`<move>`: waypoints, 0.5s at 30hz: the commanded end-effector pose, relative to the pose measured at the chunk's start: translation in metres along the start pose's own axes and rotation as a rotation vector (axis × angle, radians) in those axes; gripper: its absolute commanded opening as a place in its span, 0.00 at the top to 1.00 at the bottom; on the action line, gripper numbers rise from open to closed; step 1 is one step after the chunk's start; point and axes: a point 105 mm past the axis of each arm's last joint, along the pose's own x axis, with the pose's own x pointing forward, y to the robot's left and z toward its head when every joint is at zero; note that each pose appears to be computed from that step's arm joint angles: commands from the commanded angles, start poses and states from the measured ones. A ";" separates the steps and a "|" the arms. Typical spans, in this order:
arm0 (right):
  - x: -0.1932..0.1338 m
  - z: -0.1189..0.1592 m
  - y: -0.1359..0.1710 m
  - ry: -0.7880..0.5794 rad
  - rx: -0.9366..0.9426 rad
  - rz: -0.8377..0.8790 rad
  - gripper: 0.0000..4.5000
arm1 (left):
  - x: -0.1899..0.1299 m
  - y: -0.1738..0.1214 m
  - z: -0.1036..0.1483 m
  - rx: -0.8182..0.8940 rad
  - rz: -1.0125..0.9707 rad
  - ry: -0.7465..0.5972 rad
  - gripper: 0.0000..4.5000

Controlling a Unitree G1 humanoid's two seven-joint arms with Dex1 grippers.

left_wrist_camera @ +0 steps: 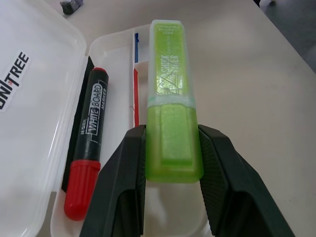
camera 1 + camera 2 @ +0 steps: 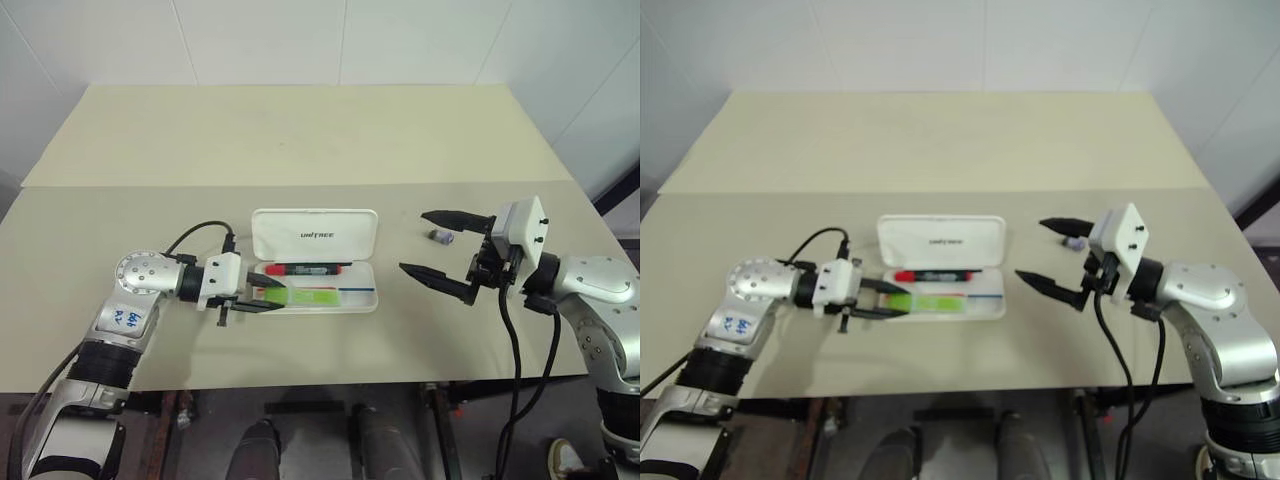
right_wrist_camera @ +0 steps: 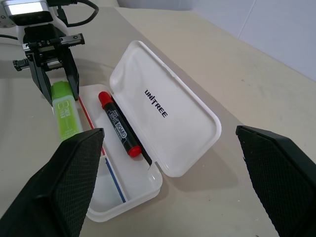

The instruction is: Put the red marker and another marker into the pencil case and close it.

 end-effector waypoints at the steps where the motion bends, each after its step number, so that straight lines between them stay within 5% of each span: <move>1: -0.003 0.015 0.000 -0.034 -0.041 -0.013 0.00 | -0.004 0.006 -0.003 0.007 0.036 0.029 0.77; 15: -0.001 0.016 0.001 -0.042 -0.044 -0.014 0.00 | 0.005 0.011 -0.005 0.010 0.036 0.032 0.77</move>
